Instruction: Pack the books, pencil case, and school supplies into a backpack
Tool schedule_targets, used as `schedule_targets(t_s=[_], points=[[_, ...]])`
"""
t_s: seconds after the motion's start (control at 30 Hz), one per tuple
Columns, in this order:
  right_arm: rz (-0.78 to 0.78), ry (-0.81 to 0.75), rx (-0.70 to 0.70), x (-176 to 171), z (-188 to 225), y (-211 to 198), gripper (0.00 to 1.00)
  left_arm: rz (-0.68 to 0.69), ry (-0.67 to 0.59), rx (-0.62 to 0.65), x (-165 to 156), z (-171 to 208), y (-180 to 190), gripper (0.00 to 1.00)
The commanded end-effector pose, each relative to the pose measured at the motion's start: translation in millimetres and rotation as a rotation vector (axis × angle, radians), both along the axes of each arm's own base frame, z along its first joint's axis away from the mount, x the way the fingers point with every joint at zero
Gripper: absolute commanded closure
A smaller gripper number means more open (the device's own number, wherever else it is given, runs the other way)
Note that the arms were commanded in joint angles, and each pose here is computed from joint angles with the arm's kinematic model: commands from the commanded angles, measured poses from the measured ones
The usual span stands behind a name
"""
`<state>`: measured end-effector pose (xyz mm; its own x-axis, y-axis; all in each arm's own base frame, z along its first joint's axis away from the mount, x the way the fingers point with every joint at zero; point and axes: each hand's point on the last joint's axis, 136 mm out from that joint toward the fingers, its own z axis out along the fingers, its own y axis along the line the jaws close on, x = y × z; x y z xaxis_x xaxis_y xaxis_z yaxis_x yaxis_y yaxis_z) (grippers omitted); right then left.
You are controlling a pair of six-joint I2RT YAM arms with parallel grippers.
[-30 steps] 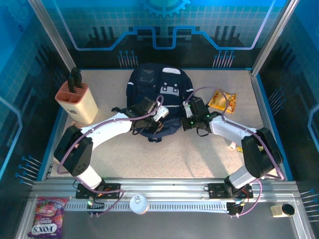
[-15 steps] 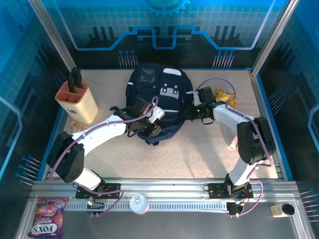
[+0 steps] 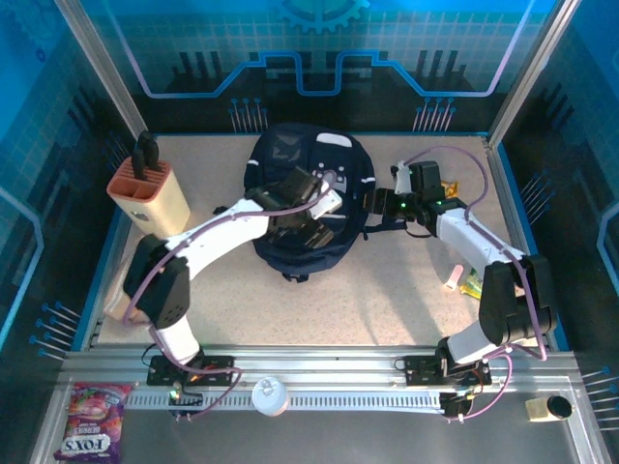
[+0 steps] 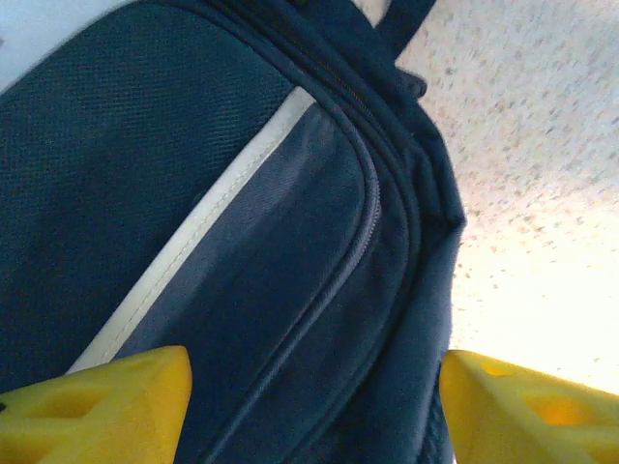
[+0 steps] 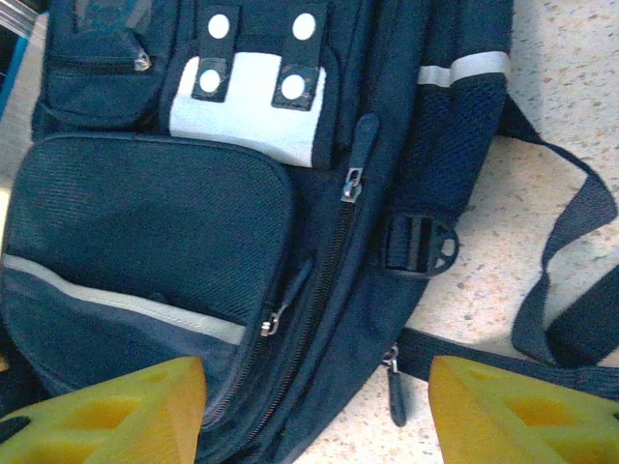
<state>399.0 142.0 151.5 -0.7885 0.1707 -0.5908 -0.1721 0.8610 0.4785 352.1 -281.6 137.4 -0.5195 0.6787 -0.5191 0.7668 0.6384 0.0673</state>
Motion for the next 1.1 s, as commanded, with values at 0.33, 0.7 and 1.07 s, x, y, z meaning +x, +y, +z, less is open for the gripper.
schedule_targets(t_s=[0.33, 0.7, 1.07], points=[[-0.032, 0.06, 0.08, 2.1, -15.9, -2.3, 0.39, -0.193, 0.008, 0.287, 18.3, -37.4, 5.9, 0.31], [0.054, 0.072, 0.197, 36.3, -17.3, 26.2, 0.47, -0.131, -0.105, 0.274, 35.1, -17.7, 8.8, 0.84], [0.108, 0.05, 0.085, 104.1, -37.4, 53.0, 0.52, -0.044, -0.166, 0.099, 20.1, 16.1, 17.9, 0.93]])
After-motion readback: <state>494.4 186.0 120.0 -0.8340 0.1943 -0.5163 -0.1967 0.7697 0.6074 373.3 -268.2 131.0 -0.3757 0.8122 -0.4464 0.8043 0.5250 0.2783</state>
